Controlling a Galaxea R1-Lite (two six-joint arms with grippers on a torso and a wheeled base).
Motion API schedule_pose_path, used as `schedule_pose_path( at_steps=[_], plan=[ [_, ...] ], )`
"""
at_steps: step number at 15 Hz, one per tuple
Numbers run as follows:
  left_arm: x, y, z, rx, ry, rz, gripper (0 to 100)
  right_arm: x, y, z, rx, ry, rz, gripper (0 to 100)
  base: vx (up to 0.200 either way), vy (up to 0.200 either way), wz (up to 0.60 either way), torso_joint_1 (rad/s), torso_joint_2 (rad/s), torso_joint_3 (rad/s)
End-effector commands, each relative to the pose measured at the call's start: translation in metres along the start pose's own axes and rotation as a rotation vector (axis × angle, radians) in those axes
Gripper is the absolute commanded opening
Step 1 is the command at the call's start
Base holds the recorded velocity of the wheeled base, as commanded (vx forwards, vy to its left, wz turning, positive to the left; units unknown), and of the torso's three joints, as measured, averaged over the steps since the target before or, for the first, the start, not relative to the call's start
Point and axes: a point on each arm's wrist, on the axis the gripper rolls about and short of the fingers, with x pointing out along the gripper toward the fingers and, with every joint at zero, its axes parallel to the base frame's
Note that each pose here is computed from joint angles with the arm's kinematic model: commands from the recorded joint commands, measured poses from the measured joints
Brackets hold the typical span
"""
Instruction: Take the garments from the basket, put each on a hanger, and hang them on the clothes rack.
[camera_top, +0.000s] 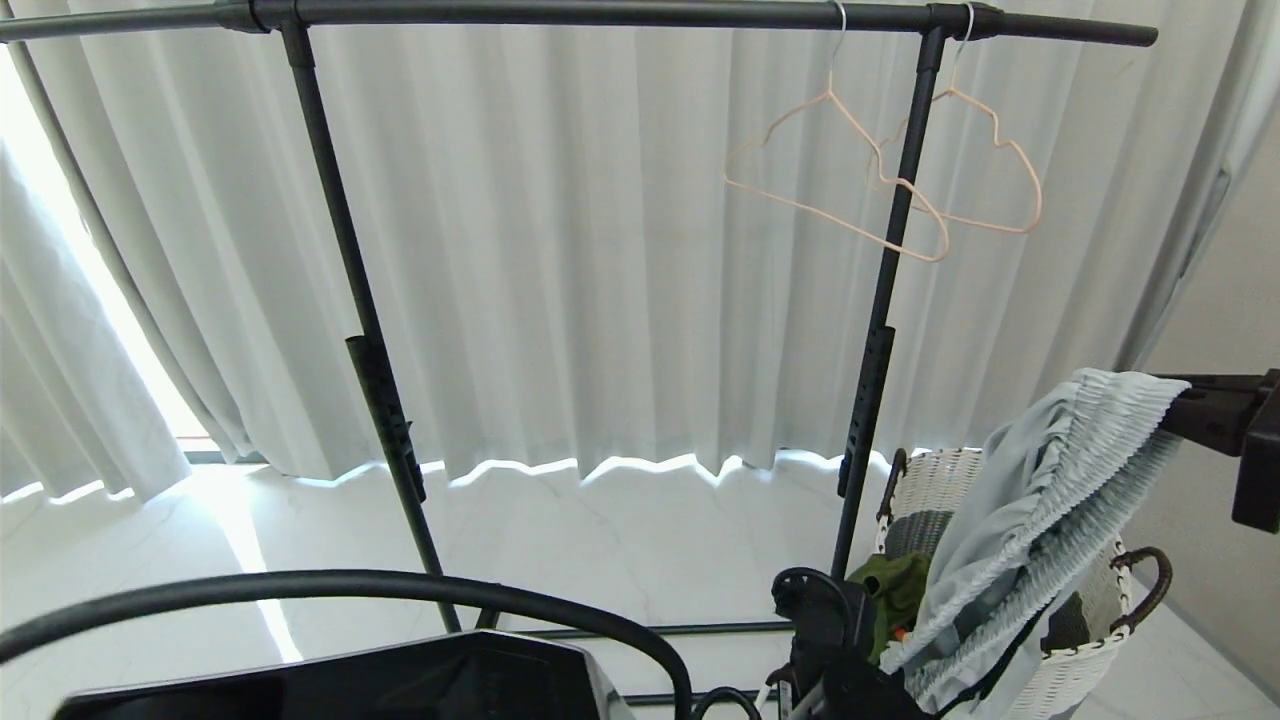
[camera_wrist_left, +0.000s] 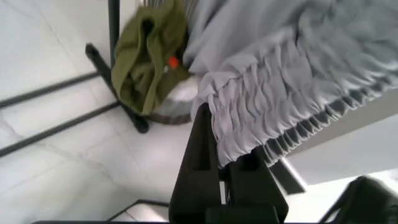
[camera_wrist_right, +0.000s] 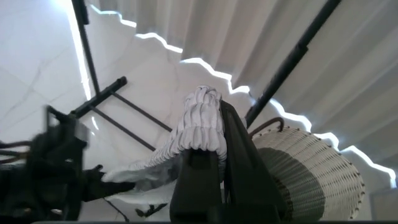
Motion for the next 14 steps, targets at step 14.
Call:
schedule_pose_path(
  at_steps=[14],
  plan=[
    [-0.245,0.016,0.171,0.187,-0.316,-0.004,0,0.024,-0.015,0.032,-0.013,-0.034,-0.020,0,0.000,0.000,0.00,0.000,0.00,0.000]
  ],
)
